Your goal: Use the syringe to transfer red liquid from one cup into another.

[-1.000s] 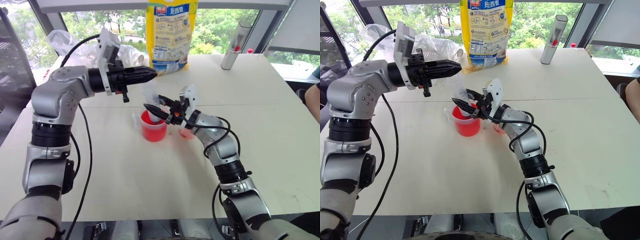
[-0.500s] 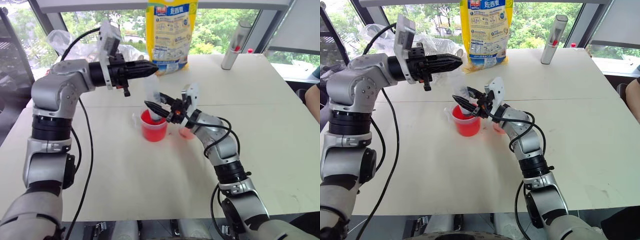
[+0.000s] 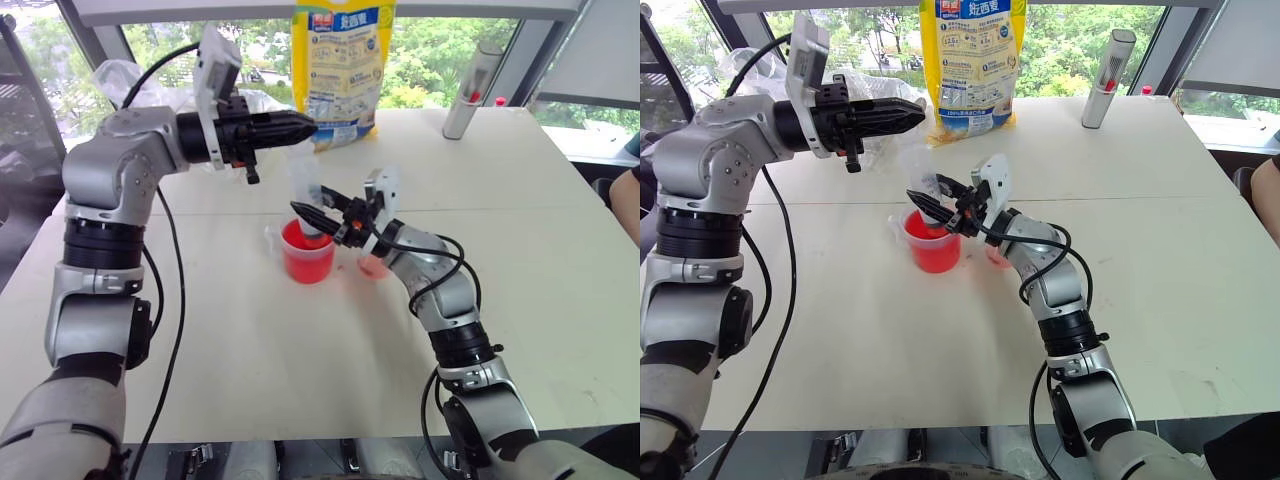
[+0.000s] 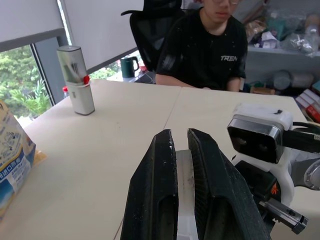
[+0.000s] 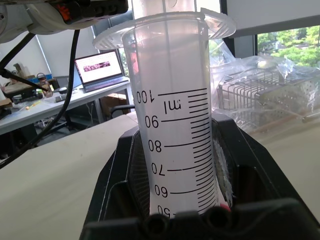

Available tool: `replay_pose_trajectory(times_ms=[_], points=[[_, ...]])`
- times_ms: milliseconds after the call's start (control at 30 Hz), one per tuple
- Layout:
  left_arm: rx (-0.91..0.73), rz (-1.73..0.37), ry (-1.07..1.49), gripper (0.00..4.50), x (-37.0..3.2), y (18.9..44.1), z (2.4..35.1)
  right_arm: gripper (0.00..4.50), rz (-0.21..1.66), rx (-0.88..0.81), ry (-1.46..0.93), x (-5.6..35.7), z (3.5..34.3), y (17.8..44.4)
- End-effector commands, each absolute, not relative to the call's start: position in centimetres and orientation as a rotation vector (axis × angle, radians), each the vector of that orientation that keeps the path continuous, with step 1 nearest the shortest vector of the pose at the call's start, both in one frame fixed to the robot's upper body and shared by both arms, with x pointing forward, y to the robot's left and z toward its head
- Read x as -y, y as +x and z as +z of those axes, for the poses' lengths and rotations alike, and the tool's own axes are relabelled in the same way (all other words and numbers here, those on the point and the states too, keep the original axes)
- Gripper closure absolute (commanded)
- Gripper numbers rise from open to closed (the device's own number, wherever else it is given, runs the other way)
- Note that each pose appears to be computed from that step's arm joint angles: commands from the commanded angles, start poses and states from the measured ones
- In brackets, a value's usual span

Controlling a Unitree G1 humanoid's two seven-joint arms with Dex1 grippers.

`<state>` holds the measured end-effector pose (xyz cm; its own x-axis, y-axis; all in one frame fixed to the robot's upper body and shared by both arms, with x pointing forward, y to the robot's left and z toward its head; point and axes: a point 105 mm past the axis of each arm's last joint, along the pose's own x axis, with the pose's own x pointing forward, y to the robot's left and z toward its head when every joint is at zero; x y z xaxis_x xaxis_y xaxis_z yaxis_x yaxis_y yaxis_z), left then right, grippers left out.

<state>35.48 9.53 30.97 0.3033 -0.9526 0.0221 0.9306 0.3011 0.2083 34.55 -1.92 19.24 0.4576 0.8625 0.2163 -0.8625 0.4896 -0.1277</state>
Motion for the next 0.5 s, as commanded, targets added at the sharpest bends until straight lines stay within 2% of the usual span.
replay_pose_trajectory(times_ms=[33, 500], points=[[0.369, -1.153, 0.252, 4.47, -11.03, 34.92, 36.51, 3.14, 1.161, 0.224, -0.017, 0.11, 17.94, 32.97], [0.375, -1.158, 0.251, 4.47, -11.05, 34.90, 36.51, 3.14, 1.163, 0.235, -0.020, -0.09, 18.32, 32.93]])
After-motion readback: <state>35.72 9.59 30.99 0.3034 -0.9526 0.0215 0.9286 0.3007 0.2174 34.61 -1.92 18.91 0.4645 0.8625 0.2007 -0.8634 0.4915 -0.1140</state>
